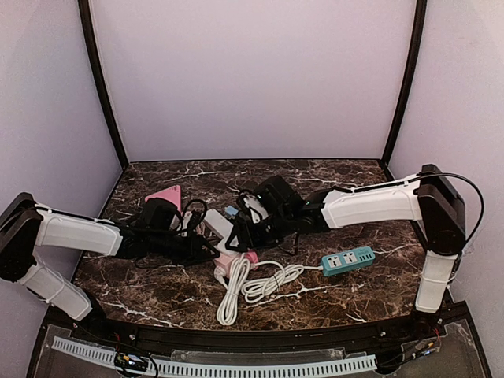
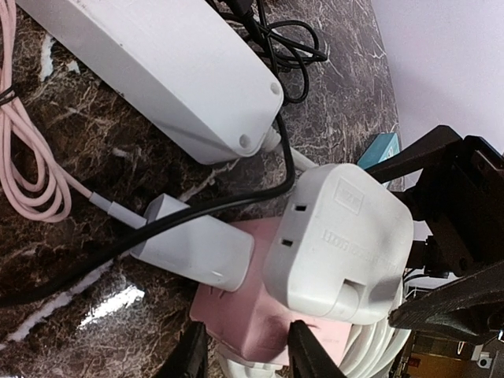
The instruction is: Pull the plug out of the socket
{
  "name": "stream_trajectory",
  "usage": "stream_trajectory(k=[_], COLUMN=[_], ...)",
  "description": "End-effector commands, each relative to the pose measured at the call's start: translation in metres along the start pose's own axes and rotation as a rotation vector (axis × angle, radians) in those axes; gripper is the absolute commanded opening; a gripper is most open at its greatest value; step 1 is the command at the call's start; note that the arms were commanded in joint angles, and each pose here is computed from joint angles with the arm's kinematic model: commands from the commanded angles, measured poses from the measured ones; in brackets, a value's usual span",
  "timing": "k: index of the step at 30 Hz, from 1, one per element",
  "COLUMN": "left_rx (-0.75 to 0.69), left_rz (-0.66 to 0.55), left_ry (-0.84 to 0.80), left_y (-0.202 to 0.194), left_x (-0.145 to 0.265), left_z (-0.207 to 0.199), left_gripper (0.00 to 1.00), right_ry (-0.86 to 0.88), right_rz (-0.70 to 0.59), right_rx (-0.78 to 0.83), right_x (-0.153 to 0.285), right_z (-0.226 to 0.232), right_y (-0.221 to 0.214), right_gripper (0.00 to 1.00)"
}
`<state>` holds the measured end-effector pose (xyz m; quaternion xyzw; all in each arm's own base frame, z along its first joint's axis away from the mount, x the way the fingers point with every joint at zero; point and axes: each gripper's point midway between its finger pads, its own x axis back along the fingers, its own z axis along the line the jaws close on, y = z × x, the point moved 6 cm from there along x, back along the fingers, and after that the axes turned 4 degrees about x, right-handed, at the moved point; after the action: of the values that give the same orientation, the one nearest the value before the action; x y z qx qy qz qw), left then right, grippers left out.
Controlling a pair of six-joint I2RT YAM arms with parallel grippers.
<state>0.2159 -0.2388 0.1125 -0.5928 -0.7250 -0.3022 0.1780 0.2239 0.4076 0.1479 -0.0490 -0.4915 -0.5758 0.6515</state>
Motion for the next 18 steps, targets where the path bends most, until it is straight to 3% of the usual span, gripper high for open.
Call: stream_trajectory(k=[1, 18], left_rx=[0.004, 0.012], left_rz=[0.011, 0.019], left_ry=[0.008, 0.001], left_y=[-0.007, -0.008], left_x=[0.001, -0.002], left_z=[0.005, 0.007], left_gripper=[0.34, 0.33], right_ry=[0.064, 0.113], right_rz=[-0.021, -0.092], right_rx=[0.025, 0.06], right_x=[0.003, 0.016], right_z=[0.013, 0.029], right_y=[0.009, 0.021], right_gripper=[0.72, 0.7])
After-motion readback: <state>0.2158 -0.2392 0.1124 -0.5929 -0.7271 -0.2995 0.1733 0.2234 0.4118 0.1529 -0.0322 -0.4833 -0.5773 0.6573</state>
